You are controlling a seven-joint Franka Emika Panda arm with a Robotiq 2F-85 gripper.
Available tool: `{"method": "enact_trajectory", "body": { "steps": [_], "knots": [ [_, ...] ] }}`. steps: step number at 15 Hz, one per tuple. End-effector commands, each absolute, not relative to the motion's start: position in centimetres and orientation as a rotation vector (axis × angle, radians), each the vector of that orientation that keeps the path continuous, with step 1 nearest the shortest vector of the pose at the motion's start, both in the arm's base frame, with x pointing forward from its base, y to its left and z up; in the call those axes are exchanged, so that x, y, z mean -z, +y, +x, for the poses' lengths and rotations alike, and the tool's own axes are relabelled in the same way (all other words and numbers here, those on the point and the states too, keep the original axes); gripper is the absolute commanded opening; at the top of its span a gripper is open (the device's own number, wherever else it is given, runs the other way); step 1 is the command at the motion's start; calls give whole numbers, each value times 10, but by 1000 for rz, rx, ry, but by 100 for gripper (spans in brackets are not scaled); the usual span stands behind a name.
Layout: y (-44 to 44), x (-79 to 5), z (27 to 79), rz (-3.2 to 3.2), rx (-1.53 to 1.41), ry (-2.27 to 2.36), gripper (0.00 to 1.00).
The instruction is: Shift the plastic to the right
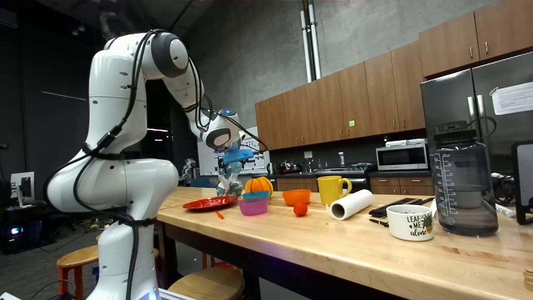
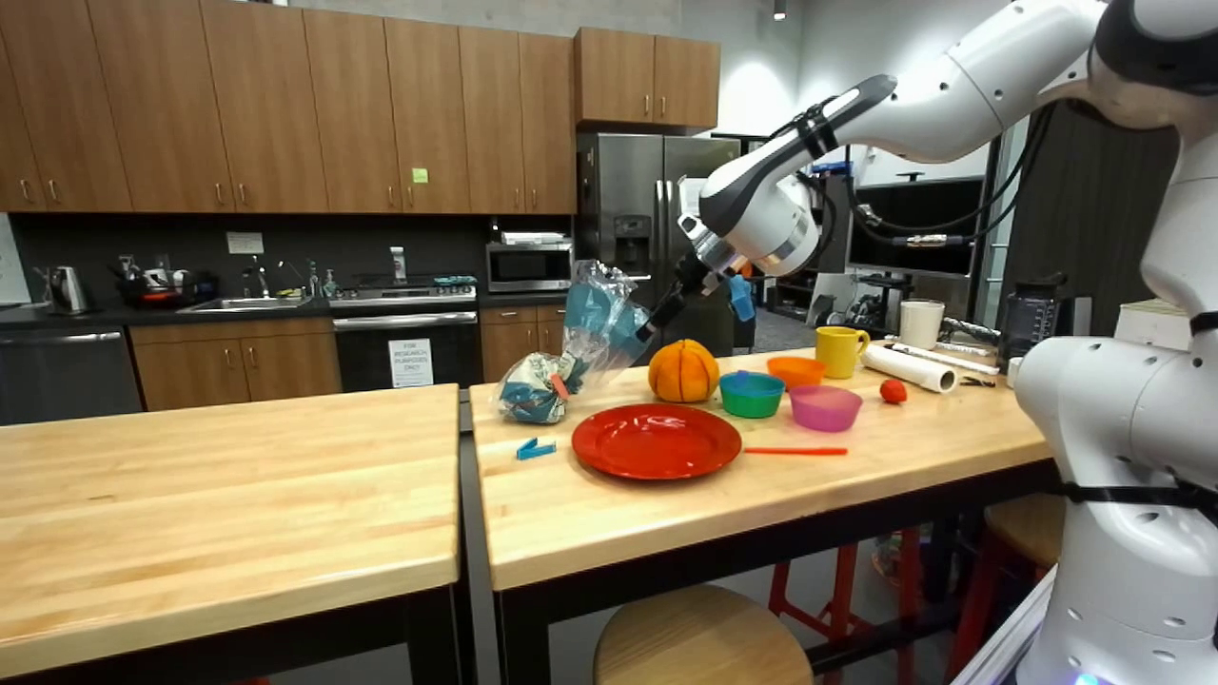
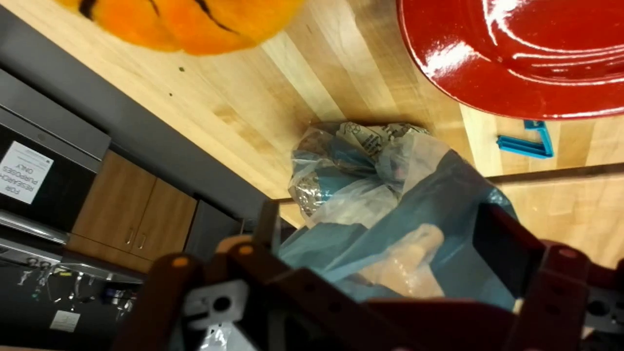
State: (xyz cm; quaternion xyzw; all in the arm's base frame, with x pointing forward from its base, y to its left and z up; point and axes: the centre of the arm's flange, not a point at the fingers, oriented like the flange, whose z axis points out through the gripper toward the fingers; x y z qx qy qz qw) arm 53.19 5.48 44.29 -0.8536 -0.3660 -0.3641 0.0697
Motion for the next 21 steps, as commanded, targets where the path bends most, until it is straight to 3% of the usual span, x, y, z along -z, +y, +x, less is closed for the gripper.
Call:
{"method": "enact_trajectory", "body": {
  "steps": [1, 6, 7, 9, 16, 18, 21],
  "knots": [
    [61, -464, 534, -2768, 982, -1143, 100],
    [63, -464, 545, -2852, 781, -1254, 100],
    [64, -468, 545, -2832, 771, -1283, 75],
    [67, -480, 540, -2790, 773, -1331, 68],
    [64, -507, 525, -2628, 865, -1351, 12],
    [62, -512, 522, -2608, 869, -1354, 0],
    [57, -519, 518, -2595, 876, -1349, 0]
  ]
}}
